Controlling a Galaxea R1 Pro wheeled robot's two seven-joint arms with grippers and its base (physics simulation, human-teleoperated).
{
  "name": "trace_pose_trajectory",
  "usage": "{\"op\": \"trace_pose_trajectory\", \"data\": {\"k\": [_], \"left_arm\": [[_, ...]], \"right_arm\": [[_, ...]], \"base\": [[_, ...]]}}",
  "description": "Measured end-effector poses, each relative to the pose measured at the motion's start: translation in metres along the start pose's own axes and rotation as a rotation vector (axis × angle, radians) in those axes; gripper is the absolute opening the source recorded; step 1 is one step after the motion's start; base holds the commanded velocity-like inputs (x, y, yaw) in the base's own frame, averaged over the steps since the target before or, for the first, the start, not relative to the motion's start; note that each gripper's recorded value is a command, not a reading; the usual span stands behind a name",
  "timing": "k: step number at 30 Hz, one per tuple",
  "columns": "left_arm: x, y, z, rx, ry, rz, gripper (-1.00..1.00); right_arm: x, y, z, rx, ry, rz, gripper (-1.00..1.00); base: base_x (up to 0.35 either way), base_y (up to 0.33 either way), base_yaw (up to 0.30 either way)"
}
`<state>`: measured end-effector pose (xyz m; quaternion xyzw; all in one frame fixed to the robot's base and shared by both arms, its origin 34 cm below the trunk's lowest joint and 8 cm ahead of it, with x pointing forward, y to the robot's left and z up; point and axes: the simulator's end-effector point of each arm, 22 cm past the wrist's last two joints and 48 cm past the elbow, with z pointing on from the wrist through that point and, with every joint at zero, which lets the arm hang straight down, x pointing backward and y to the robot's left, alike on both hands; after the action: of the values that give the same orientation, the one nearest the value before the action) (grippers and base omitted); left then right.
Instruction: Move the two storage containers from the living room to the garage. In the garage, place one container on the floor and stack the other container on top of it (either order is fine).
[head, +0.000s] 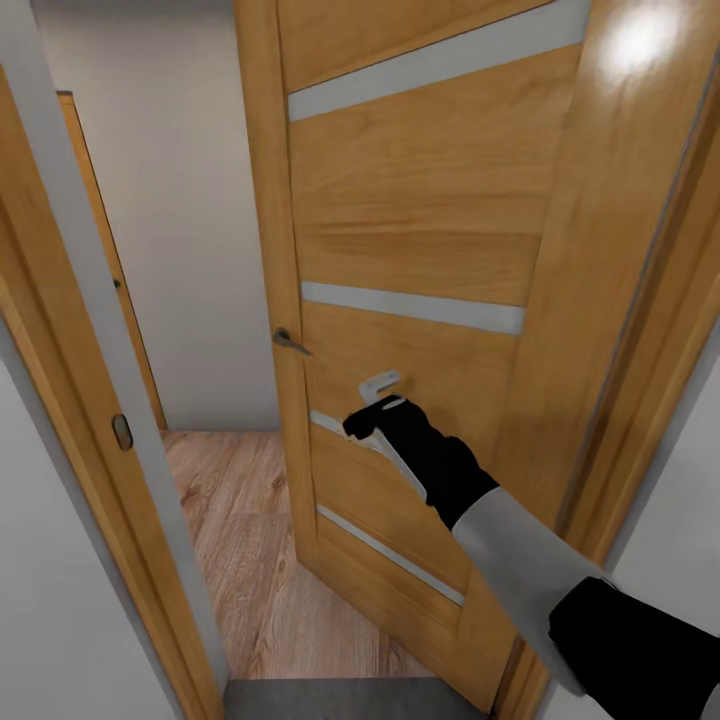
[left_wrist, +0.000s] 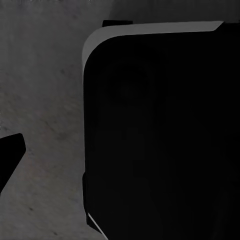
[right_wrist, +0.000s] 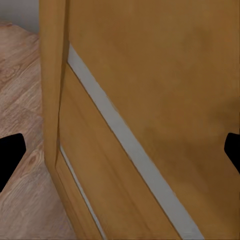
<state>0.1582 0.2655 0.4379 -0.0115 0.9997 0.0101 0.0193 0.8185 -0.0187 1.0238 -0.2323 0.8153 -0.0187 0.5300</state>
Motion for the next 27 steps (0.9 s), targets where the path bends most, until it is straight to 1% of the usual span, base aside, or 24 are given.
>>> {"op": "trace_pose_trajectory", "data": {"k": [4,10,12,20,25,27], "left_arm": [[0.0,0.0,0.0,0.0,0.0,0.0,1.0],[0.0,0.0,0.0,-0.001,0.001,-0.001,1.0],[0.0,0.0,0.0,-0.001,0.001,-0.002,1.0],[0.0,-0.001,0.0,0.0,0.001,-0.006,1.0],[0.0,0.0,0.0,-0.002,0.001,-0.007,1.0],[0.0,0.0,0.0,-0.005,0.001,-0.008,1.0]], "right_arm": [[0.016,0.009,0.001,-0.022,0.034,0.013,1.0],[0.031,0.019,-0.002,-0.039,0.065,0.018,1.0],[0.03,0.021,-0.004,-0.042,0.06,0.019,1.0],[0.03,0.017,-0.004,-0.016,0.059,0.026,1.0],[0.03,0.029,-0.004,-0.065,0.064,0.078,1.0],[0.03,0.03,-0.004,-0.071,0.064,0.085,1.0]], "base": [[0.0,0.0,0.0],[0.0,0.0,0.0],[0.0,0.0,0.0],[0.0,0.0,0.0],[0.0,0.0,0.0],[0.0,0.0,0.0]]}}
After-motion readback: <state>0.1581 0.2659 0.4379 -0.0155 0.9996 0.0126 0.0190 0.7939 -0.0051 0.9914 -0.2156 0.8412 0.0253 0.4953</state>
